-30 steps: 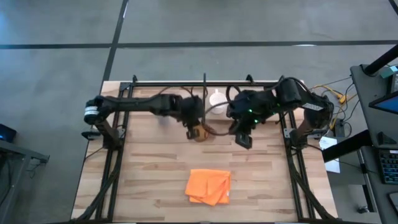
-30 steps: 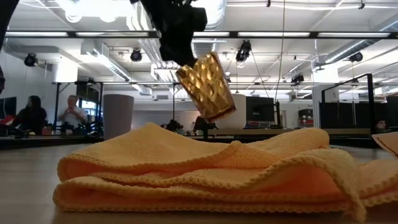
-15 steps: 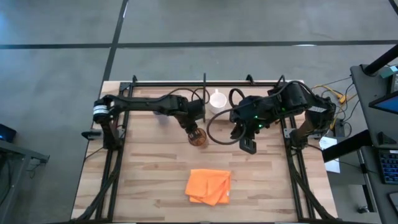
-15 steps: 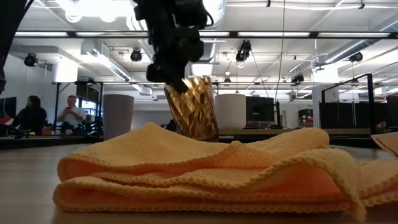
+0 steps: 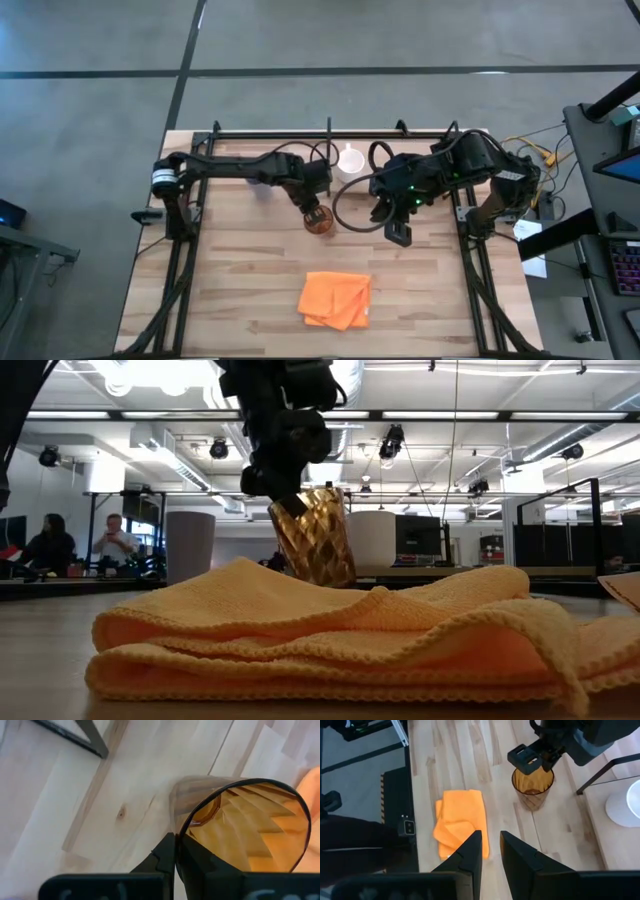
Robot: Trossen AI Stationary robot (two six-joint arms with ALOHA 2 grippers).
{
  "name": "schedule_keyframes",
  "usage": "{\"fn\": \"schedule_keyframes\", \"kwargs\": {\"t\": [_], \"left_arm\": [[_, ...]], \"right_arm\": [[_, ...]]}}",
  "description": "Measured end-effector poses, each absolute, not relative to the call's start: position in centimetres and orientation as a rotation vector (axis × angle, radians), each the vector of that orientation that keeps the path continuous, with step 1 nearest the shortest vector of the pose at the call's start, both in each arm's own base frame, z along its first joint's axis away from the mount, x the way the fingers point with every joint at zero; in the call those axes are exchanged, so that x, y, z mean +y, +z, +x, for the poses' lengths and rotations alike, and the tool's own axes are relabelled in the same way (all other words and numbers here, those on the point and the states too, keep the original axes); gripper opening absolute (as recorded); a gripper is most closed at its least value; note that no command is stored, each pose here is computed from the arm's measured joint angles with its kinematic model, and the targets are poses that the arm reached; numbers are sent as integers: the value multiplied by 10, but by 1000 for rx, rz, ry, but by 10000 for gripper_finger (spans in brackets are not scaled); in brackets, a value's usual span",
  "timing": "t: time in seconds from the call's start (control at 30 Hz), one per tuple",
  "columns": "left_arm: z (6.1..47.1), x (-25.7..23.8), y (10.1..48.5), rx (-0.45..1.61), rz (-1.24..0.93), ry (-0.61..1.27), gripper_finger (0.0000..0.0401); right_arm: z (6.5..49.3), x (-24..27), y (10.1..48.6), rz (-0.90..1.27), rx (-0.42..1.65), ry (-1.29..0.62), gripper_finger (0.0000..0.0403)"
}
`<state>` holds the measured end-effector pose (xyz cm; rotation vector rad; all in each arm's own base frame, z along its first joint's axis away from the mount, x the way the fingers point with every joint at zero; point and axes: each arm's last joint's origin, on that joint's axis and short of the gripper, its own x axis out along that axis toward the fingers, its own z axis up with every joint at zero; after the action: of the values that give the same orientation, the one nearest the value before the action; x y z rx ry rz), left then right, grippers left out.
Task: Stack small to large cups/mugs on shelf
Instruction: Put the brown cup on the shelf
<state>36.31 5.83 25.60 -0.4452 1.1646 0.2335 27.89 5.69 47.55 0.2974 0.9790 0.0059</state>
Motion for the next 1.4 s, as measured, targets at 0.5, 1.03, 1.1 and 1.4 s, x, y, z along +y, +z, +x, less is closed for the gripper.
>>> {"fn": "schedule_keyframes", "kwargs": {"t": [0.5, 1.03, 1.1, 1.4], "left_arm": [[366, 59, 260, 1131, -437, 211, 58], [378, 58, 296, 994, -476, 109, 72], [376, 56, 311, 988, -497, 54, 72], [319, 48, 385, 1047, -358, 15, 72]], "right_arm": [[279, 57, 476, 291, 979, 9, 63], [308, 60, 433, 179, 1131, -45, 63], [318, 60, 418, 190, 1182, -73, 63], [358, 65, 370, 87, 1220, -83, 63]]}}
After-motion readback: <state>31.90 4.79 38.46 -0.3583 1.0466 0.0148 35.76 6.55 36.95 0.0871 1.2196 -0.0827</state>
